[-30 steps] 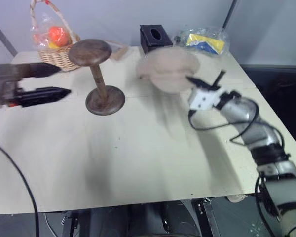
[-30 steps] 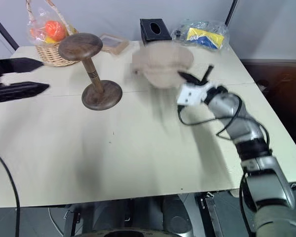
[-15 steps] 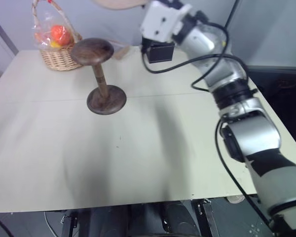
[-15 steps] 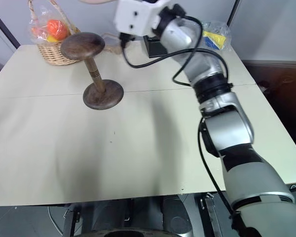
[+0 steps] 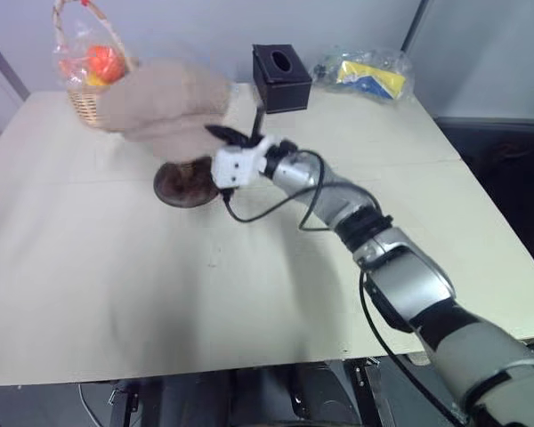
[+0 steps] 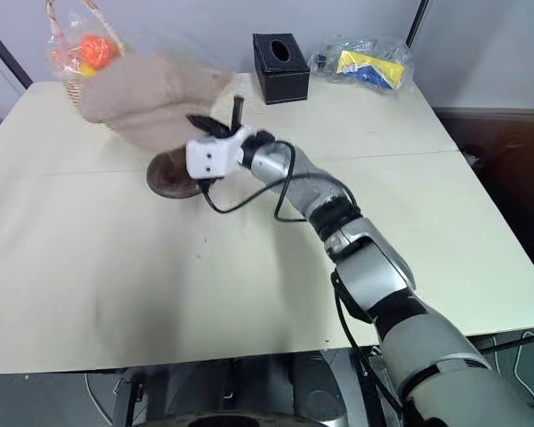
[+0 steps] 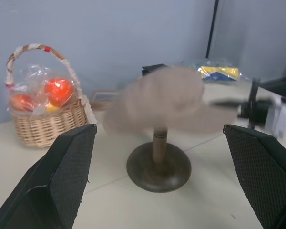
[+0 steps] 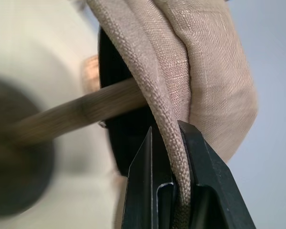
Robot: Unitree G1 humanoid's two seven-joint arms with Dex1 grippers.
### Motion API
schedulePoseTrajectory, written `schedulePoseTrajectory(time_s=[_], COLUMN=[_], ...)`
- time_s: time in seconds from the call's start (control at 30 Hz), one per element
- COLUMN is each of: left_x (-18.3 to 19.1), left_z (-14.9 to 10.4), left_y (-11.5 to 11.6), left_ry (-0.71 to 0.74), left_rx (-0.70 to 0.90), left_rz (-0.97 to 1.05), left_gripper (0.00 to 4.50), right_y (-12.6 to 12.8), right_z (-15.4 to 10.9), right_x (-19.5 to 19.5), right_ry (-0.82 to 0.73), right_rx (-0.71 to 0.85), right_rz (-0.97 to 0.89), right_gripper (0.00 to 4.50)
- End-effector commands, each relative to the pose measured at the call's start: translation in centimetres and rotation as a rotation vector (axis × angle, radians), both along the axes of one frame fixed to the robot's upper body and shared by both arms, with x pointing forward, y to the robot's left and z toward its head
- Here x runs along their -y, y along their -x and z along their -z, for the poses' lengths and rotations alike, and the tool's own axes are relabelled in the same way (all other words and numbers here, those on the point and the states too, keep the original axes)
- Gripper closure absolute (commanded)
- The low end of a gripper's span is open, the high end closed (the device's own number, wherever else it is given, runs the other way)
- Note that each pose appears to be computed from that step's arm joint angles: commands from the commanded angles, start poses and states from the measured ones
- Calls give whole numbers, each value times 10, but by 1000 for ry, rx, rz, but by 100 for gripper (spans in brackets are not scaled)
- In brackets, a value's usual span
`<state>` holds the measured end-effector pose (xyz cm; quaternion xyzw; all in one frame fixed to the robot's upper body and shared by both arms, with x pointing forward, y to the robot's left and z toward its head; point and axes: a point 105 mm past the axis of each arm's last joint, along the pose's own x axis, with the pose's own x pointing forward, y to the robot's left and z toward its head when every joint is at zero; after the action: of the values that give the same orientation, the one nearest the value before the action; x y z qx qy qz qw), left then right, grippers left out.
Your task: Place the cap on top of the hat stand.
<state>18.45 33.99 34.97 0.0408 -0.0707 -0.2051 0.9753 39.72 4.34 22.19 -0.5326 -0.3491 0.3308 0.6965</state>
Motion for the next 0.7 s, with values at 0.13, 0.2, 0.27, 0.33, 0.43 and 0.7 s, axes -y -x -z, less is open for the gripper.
schedulePoseTrajectory(time_s=[0.13,0.2,0.27,0.33,0.43,0.7], left_x=[7,9,10,11,14,19], left_z=[-10,-9,-8,-6,-5,2], left_y=[-9,-13,-17,-22,-26,-35], left_ry=[-47,-53,-58,-64,-69,-80], left_rx=[26,22,17,12,10,-7], left_rz=[43,56,68,80,98,134], left_gripper=[0,0,0,0,0,0], right_y=[33,35,33,31,26,20], right_z=[-4,-5,-9,-13,-18,-18], right_x=[-24,-25,-25,-24,-22,-14], right_ry=[69,78,81,66,42,18], right_rx=[178,209,240,242,238,190], right_rz=[-122,-116,-102,-87,-60,-32], right_gripper=[447,447,447,447,447,97])
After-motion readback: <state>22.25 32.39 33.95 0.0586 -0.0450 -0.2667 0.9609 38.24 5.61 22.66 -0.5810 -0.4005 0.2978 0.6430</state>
